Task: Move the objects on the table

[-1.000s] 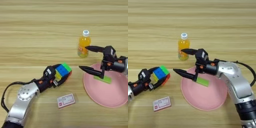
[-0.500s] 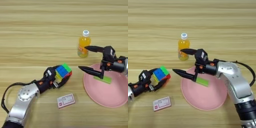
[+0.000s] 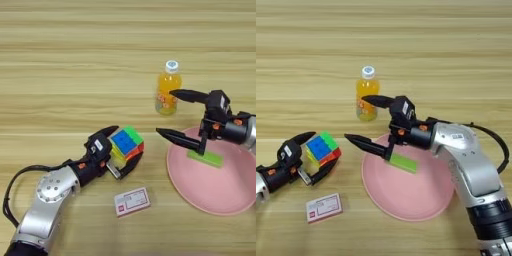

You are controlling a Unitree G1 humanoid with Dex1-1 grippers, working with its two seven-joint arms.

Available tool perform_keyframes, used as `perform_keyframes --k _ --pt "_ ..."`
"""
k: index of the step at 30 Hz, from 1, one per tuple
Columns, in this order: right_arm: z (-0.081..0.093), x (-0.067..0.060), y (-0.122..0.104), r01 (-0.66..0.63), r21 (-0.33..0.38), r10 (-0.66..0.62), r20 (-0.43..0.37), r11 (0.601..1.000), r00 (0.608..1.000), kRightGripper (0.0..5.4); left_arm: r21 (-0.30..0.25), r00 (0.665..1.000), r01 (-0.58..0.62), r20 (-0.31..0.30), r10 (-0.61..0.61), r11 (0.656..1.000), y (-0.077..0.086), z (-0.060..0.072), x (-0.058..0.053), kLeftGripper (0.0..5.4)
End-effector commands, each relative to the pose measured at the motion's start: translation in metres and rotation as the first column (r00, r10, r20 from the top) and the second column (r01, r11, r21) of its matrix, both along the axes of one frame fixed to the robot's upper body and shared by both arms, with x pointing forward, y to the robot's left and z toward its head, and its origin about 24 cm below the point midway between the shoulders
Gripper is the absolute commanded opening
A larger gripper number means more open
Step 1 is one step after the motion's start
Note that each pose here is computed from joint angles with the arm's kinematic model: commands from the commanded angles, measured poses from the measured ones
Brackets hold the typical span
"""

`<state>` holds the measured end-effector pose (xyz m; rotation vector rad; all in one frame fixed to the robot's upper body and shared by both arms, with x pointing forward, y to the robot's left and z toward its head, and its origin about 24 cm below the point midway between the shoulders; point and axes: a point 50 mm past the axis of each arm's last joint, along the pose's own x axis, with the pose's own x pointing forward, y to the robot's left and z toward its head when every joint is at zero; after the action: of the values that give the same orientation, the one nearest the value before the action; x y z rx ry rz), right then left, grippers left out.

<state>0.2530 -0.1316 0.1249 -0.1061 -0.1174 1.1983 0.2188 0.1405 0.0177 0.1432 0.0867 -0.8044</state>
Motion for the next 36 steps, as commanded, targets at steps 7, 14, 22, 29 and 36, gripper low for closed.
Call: perform_keyframes --k 7,14,22,29,36 --pt "0.036 0.026 0.003 0.233 0.202 -0.271 0.182 0.951 0.945 5.40 0.045 1.000 -0.001 0.026 0.000 0.999 0.000 -0.001 0.001 5.39" --pt "0.038 0.038 0.016 0.358 0.235 -0.405 0.198 0.904 0.893 5.40 0.037 0.998 -0.003 0.060 0.000 0.999 0.000 0.005 0.003 5.39" --pt "0.017 0.056 0.032 0.490 0.159 -0.512 0.164 0.857 0.843 5.40 0.039 0.995 -0.006 0.096 0.002 0.999 0.001 0.010 0.004 5.39" --pt "-0.008 0.083 0.028 0.615 0.073 -0.619 0.072 0.785 0.782 5.40 -0.075 0.972 -0.028 0.231 0.045 0.997 0.000 0.040 0.006 5.39" --pt "-0.026 0.097 0.020 0.664 0.011 -0.664 0.019 0.748 0.748 5.40 -0.220 0.955 -0.011 0.285 0.075 0.975 -0.002 0.064 0.005 5.39"
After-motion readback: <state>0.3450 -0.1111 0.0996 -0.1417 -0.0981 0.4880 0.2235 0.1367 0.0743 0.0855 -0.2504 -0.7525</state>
